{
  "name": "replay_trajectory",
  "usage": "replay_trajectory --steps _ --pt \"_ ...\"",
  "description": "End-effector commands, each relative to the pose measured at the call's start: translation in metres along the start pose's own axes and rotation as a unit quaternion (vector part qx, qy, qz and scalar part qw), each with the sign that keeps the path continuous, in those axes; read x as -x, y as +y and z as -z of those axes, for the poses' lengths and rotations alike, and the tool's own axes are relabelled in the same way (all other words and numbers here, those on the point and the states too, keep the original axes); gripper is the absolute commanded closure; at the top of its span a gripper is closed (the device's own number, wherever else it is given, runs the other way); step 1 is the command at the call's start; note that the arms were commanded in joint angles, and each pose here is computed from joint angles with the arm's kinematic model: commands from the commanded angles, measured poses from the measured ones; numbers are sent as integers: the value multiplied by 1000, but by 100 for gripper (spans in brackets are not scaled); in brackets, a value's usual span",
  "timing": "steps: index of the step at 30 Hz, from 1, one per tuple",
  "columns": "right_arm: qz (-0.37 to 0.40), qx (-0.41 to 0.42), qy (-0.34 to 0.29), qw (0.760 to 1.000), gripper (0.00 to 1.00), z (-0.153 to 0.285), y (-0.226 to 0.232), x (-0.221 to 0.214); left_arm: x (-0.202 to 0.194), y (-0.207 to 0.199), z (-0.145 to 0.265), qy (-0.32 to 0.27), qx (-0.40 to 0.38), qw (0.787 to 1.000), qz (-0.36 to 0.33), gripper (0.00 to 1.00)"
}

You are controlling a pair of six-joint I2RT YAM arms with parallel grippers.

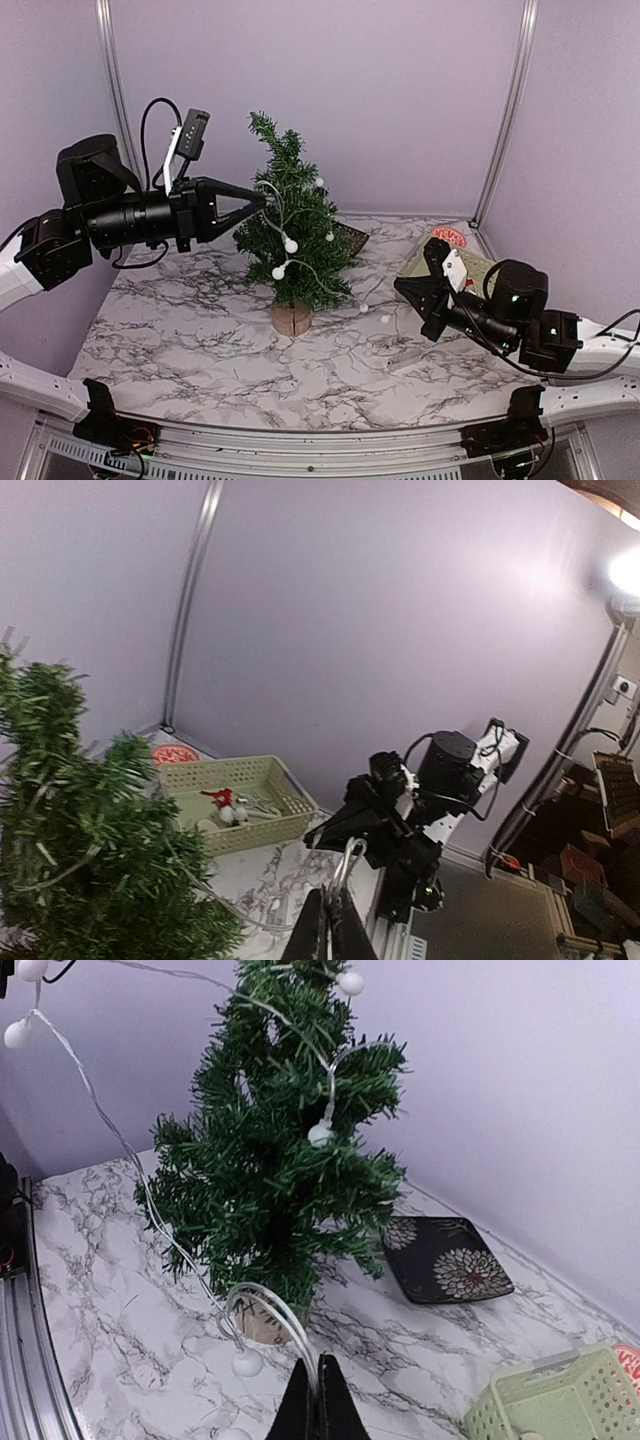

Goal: Decorate the small christmas tree

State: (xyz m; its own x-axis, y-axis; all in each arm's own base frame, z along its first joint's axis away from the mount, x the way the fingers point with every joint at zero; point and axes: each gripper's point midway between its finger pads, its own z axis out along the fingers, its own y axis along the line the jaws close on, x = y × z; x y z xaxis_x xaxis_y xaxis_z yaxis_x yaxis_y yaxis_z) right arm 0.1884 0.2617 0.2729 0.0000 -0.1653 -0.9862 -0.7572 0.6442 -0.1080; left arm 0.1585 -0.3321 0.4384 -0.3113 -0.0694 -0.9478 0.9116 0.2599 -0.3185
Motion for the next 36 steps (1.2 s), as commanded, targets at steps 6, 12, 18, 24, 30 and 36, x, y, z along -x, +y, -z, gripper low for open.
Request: replay_trajectory --steps 6,12,18,24,30,36 --pt "70 -83 -113 988 100 21 -47 145 35 72 32 -123 161 979 35 100" --pt "111 -93 -179 973 100 27 -53 228 24 103 65 -178 224 955 78 100" --pt "142 -78 -212 964 100 23 -47 273 -17 121 62 -126 252 956 79 100" --pt "152 -45 -224 962 100 14 -34 290 -40 125 36 -43 241 967 69 100" --pt "156 -9 -236 959 100 1 -21 304 -58 121 35 11 231 973 27 76" --pt "157 27 -247 956 100 -8 -8 313 -51 94 40 24 173 984 -26 56"
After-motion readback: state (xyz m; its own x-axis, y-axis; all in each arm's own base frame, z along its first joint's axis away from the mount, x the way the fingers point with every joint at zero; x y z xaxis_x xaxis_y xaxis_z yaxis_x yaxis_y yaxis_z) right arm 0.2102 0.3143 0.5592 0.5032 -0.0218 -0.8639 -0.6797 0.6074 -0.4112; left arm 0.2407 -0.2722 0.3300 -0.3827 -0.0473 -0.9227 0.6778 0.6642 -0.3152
